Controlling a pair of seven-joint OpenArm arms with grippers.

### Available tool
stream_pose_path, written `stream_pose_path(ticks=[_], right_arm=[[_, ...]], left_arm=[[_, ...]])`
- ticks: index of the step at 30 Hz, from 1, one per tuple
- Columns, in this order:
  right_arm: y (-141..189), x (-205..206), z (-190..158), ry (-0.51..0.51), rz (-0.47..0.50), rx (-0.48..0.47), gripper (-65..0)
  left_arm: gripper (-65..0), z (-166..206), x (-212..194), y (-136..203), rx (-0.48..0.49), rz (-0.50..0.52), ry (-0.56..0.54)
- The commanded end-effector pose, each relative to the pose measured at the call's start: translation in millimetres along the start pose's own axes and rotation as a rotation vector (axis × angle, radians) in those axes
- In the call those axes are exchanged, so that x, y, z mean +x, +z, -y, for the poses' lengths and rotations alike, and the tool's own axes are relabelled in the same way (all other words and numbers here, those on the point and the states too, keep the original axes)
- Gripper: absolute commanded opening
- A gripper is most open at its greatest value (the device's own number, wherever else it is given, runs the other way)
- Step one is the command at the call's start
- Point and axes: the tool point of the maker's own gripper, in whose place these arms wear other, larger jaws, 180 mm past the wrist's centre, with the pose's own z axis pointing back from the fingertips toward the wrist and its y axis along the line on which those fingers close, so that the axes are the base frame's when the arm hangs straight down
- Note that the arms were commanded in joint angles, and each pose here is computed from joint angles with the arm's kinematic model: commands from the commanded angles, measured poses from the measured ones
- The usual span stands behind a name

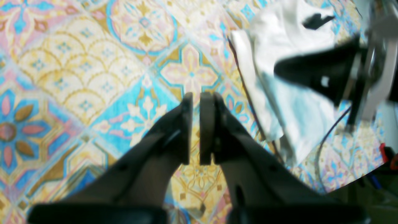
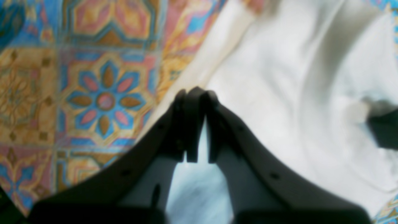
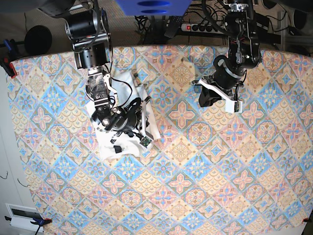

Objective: Fold the T-shirt properly
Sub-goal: 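Press and square the folded shirt edges with the right gripper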

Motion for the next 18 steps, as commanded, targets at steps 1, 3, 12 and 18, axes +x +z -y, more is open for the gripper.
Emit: stream_pose_path(ticks=[1,3,12,18], right_arm=[[2,24,5,0.004,0.071,-0.003,-61.2],[-7,18,0,-0.015,0.070,0.024,-61.2],[-44,-19,-29,-0.130,0.052,0.153,-61.2],[-42,-22,-11,-0.194,0.080,0.126,-61.2]], left_arm=[[-62.4,8,16,2,-0.025,0.052,-0.011],[-62.4,8,13,3,-0.023,0.046,-0.007],[-62.4,14,13,4,-0.067,0.056,0.061],[-62.4,14,14,4,-0.070,0.057,0.064]])
